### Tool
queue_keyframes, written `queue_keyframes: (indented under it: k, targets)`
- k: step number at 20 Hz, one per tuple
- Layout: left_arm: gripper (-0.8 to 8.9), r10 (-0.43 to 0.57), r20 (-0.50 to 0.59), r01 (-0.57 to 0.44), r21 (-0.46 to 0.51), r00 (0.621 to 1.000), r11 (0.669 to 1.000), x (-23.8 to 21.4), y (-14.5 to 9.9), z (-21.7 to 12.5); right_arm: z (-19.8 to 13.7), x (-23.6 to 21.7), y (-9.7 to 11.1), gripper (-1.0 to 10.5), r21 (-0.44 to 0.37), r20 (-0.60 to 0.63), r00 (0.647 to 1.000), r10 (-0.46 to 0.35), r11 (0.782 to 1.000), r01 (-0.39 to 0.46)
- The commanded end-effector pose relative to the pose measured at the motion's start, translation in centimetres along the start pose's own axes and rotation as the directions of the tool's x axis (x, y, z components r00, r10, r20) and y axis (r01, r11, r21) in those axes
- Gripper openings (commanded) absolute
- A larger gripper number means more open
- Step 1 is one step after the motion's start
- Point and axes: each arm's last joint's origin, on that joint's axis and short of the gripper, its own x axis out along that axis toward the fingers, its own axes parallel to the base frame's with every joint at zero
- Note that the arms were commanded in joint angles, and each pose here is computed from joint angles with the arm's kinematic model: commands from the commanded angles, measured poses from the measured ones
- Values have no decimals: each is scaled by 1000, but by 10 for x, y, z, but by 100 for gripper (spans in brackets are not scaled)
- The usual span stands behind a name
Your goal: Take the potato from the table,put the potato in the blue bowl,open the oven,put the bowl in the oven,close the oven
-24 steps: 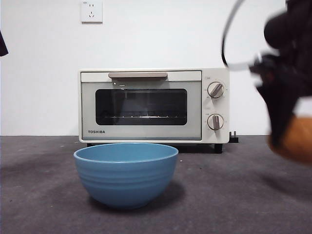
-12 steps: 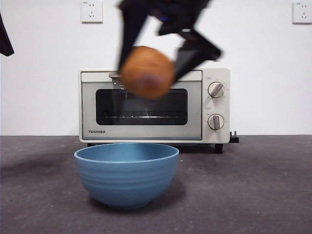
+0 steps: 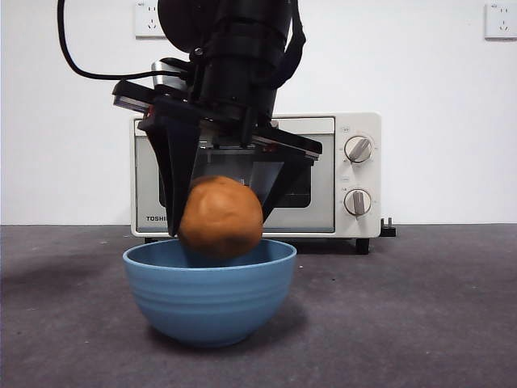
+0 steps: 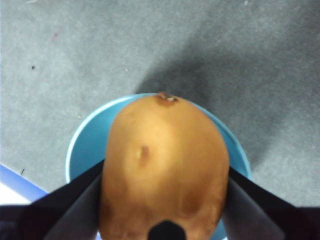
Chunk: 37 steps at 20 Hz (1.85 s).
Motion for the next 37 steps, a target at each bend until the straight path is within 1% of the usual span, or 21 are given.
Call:
queue_keyframes:
  k: [1,2,4,6,7,11,13,15,17,20,21,22,23,24,25,26,28,30,33,36,37]
  targets:
    - [-4,2,-6,-1,20,1000,1000,0,0,0,0,6,2,14,-7,-19,1000,-8,1000,8]
    - [-4,2,-9,-1,20,1000,1000,0,0,0,0,7,1,78,-7,-21,1000,-8,1000,8]
    - [-4,2,-22,-2,20,1000,1000,0,0,-2,-2,8,1,335,-4,-43,999,-13,1000,13]
    - [-4,2,-28,-1,19,1000,1000,0,0,-2,-5,8,4,531,-11,-62,998,-21,1000,20]
    - [-4,2,-28,-2,19,1000,1000,0,0,-2,-5,9,5,573,-15,-62,998,-19,1000,18]
    - [-4,2,-26,-1,19,1000,1000,0,0,-2,-6,9,11,572,-31,-54,998,-15,999,13]
    - [-4,2,-26,-1,20,1000,1000,0,0,-2,-7,8,15,570,-50,-50,999,-12,999,9]
    - [-4,2,-27,-2,19,1000,1000,0,0,-2,-5,-4,17,567,-56,-20,1000,-3,998,1]
    - [-4,3,-26,-2,20,1000,1000,0,0,-2,-5,-31,20,566,-85,58,998,16,996,-11]
    - [-4,2,-27,-2,29,1000,1000,0,0,-2,-15,-84,20,559,-107,153,988,-32,993,49]
    - [-5,2,-26,-1,43,1000,999,0,0,-2,-21,-100,19,520,-105,169,984,-49,992,67]
    - [-4,2,-26,0,56,1000,998,0,0,-2,-30,-120,17,420,-105,201,977,-75,990,97]
    - [-5,0,-19,2,63,1000,998,0,0,-1,-39,-135,14,315,-102,235,967,-101,987,128]
    - [-4,-15,2,15,71,1000,997,0,-1,1,-50,-153,11,140,-91,286,948,-138,981,170]
    - [-5,-50,30,47,80,998,996,0,-2,4,-59,-167,8,16,-71,330,927,-180,974,215]
    - [-5,-104,65,98,93,992,991,0,-4,7,-70,-183,1,-14,-33,380,895,-236,963,268]
    - [-5,-188,131,175,104,973,979,0,-6,16,-87,-206,-13,-12,41,427,857,-287,953,299]
    - [-5,-232,180,216,104,956,971,1,-7,27,-100,-222,-31,-12,101,445,840,-312,949,299]
    - [-5,-315,176,302,99,932,948,5,-10,53,-119,-242,-63,-12,189,468,809,-356,934,303]
    - [-5,-373,155,359,114,915,926,16,-14,85,-136,-245,-90,-12,266,450,797,-402,913,310]
    - [-5,-393,143,378,124,908,917,21,-18,96,-141,-241,-99,-12,287,439,803,-403,910,300]
